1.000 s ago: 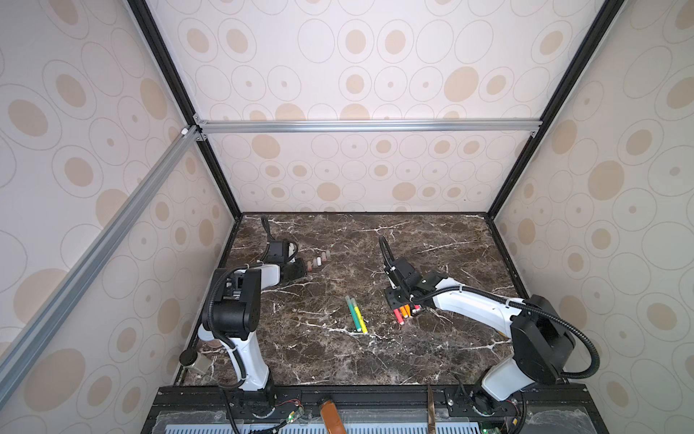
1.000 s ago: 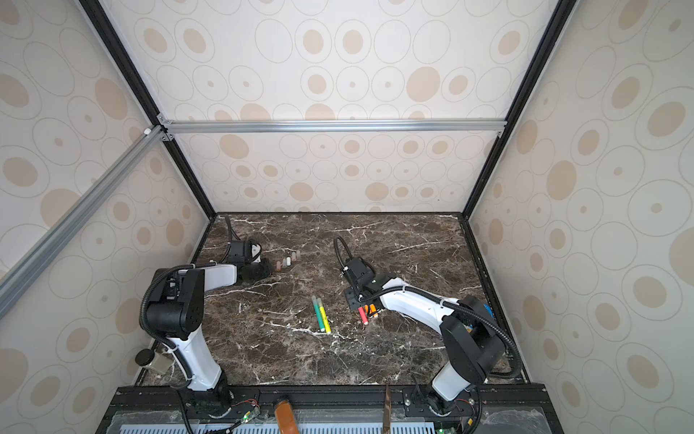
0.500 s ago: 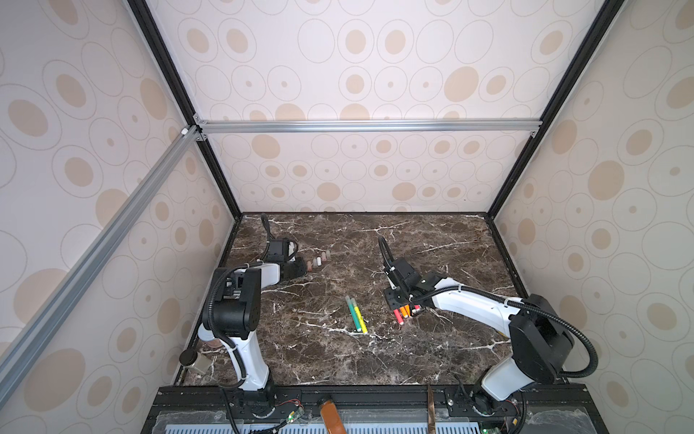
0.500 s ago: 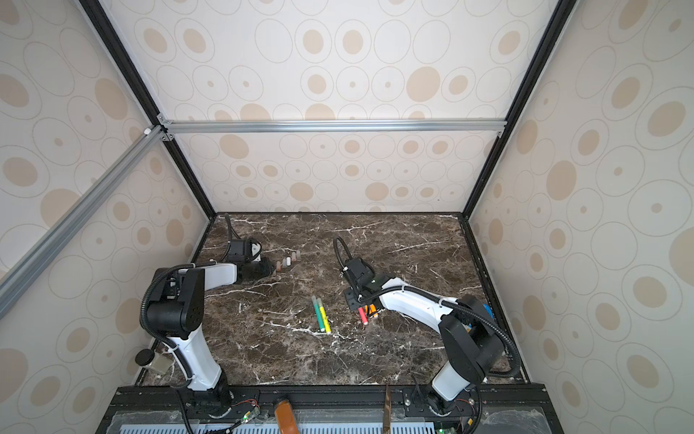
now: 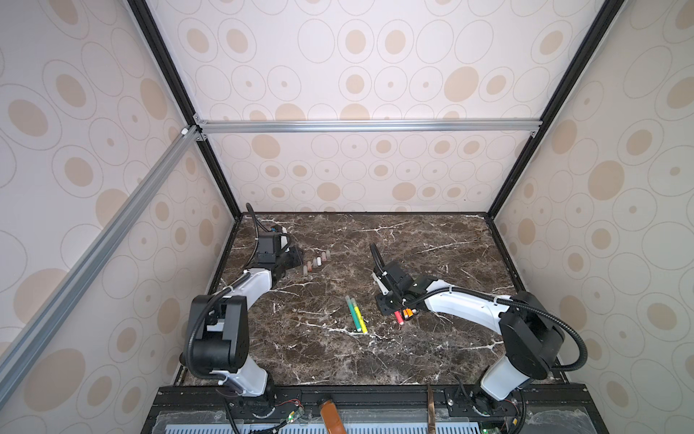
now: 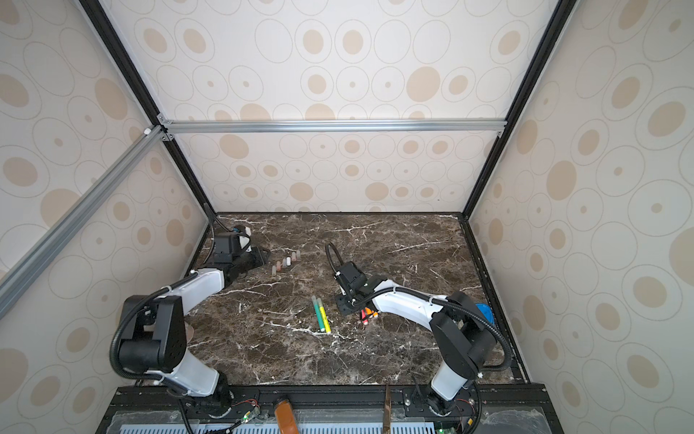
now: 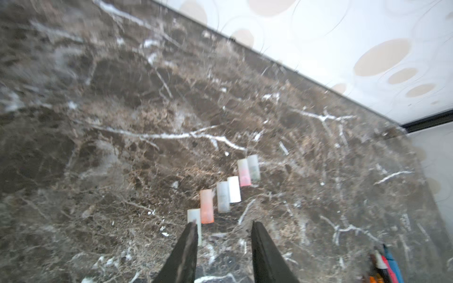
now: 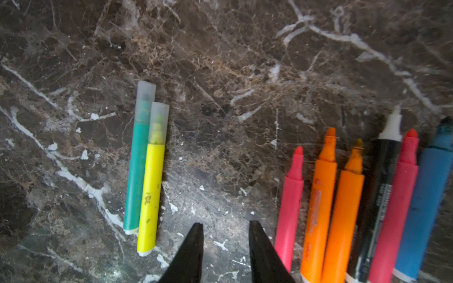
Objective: Remove pen caps from pens
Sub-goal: Place the pen cap at the top-left of the table, then pick up the pen from the center of the table.
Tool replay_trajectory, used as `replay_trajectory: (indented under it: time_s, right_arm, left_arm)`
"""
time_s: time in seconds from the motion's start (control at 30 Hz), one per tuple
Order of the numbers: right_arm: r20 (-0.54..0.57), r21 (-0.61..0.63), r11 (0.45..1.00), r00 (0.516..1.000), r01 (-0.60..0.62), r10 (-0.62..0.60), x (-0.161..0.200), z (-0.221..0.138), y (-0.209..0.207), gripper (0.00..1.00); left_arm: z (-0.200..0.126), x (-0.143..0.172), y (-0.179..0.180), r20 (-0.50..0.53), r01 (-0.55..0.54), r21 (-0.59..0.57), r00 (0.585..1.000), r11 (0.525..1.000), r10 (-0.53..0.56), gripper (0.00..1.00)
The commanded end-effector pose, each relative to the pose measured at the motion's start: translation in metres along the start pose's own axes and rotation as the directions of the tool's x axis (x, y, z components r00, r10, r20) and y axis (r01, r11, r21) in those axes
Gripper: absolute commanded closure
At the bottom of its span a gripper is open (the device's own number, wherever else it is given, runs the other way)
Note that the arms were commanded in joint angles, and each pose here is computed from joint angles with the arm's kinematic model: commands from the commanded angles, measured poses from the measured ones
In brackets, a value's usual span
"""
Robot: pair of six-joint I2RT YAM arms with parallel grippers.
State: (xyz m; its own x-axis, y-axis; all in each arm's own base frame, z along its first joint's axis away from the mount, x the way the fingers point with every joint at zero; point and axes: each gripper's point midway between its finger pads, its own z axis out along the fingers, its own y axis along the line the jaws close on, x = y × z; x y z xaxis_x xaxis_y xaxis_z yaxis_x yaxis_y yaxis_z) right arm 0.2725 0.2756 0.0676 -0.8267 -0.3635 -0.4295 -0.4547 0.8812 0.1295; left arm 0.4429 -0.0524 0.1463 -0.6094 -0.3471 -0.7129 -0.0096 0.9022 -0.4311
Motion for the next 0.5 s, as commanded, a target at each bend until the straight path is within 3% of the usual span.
replay_trajectory:
  time_s: [0.0,0.1,0.2,0.47]
  right_arm:
    - [-0.004,-0.034,0.999,1.0,-0.002,0.001,-0.004,0.003,0.022,0.65]
    - [-0.015,-0.043,0.999,1.0,0.005,-0.006,-0.002,0.008,0.034,0.65]
    - [-0.025,-0.05,0.999,1.0,0.009,-0.01,-0.001,0.013,0.043,0.65]
    - [-0.07,-0.029,0.999,0.997,0.015,-0.017,0.004,0.027,0.051,0.65]
  left_arm:
    - [-0.023,-0.018,-0.01,0.092,0.013,0.037,0.996,0.999,-0.016,0.51]
    - [-0.039,-0.023,-0.018,0.136,0.02,0.071,0.99,0.997,-0.029,0.34]
    - [-0.046,-0.018,-0.022,0.145,0.03,0.101,0.988,0.994,-0.045,0.02]
    - [-0.044,-0.004,-0.027,0.134,0.075,0.177,0.986,0.981,-0.1,0.0]
